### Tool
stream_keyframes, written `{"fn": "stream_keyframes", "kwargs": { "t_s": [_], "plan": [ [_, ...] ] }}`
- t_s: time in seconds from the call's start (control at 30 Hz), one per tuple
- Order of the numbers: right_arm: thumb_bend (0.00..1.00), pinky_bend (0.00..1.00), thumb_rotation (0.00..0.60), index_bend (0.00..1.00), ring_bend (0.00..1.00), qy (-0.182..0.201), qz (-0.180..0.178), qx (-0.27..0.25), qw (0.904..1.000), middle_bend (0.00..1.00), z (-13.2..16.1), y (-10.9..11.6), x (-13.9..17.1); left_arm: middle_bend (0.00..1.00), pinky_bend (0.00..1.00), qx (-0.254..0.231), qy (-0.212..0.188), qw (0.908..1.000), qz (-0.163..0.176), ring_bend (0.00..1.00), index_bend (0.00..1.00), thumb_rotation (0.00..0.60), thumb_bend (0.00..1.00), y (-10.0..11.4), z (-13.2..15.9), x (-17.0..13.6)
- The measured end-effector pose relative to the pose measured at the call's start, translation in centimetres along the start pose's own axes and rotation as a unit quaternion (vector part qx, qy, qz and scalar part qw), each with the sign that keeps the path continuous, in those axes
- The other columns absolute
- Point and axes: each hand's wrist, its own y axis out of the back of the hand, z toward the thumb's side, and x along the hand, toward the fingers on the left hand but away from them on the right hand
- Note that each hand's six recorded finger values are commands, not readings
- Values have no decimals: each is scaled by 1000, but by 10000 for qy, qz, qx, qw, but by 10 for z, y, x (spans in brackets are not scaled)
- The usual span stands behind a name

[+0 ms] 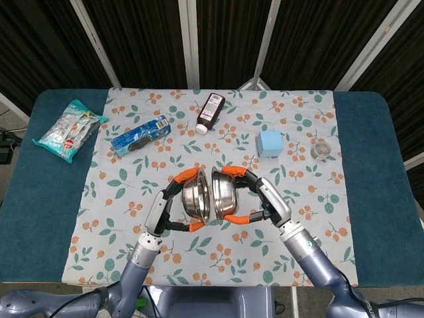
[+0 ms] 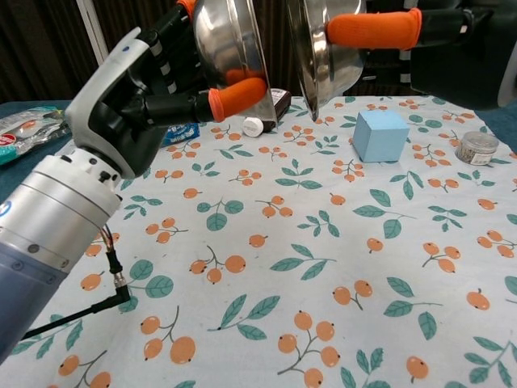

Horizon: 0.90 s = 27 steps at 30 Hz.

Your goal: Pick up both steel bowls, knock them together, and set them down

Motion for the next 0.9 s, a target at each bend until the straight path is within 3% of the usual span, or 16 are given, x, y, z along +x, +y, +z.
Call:
{"fn": "stream_keyframes", "kwargs": {
  "t_s": [0.4,0.67,0.9],
  "plan": [
    [97,302,600,424,503,-120,155,-47,9998,348,-7,-13,-2,184,331,-168,72,9998,-102,176,329,600,16,-25,-6,3],
    [96,302,600,424,503,-31,-101,-131,9999,349,0,8,0,184,331,-91,-46,9999,18,176,329,600,16,-8,0,2],
    [97,298,600,424,503,43,-298,130,9995,348,5,30,4,185,331,356,-64,9993,25,176,329,600,16,8,5,-1]
  ]
}}
